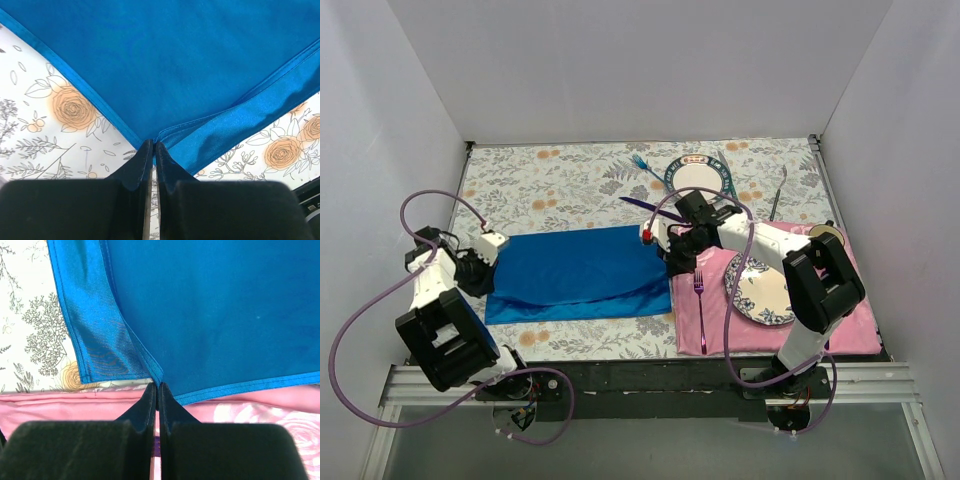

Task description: Fold the napkin into a case and place the utensils inside

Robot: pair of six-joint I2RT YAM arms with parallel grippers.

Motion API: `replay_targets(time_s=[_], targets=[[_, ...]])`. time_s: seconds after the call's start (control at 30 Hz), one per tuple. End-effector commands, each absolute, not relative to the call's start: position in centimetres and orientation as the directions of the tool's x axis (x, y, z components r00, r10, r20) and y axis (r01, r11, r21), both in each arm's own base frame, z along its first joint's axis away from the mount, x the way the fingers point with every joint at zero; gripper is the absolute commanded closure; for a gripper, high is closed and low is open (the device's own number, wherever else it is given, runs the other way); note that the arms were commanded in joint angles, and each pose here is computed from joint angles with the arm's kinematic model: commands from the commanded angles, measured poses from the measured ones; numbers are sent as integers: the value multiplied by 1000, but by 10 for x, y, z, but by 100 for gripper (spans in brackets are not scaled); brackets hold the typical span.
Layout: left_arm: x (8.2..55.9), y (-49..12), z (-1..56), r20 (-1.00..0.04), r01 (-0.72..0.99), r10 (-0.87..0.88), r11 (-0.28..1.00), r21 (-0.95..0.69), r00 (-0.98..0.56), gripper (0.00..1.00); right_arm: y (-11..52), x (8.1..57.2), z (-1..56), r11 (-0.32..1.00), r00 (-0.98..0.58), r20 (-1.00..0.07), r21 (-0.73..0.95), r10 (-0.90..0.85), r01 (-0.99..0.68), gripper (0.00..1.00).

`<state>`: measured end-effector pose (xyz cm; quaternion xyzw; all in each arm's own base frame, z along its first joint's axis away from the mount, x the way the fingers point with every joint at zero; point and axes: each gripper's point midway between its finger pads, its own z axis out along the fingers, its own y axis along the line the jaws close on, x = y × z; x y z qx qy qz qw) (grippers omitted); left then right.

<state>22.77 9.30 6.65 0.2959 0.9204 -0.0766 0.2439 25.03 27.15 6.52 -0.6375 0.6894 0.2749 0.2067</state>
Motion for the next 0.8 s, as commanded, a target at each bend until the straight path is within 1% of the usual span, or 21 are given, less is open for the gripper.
replay_targets(time_s=[0.0, 0.2, 0.3, 0.43, 0.6, 0.77], targets=[[236, 102, 67, -502, 586, 531, 808, 60, -683, 100, 280, 252, 74, 23, -63, -660, 69, -749, -997, 99], [240, 106, 74, -502, 589, 541, 804, 73, -675, 100, 282, 253, 81, 9, -55, -659, 73, -750, -997, 99], [245, 111, 88, -515, 587, 539, 806, 84, -667, 100, 281, 245, 89, 6, -72, -665, 100, -743, -995, 99], [242, 112, 93, -507, 607, 554, 791, 75, -660, 100, 276, 236, 89, 4, -75, -663, 108, -745, -994, 99], [227, 106, 88, -485, 638, 583, 767, 64, -652, 100, 267, 231, 80, 9, -77, -643, 108, -762, -994, 99], [214, 100, 70, -465, 641, 583, 767, 43, -666, 100, 269, 224, 72, -6, -75, -635, 124, -769, -992, 99]])
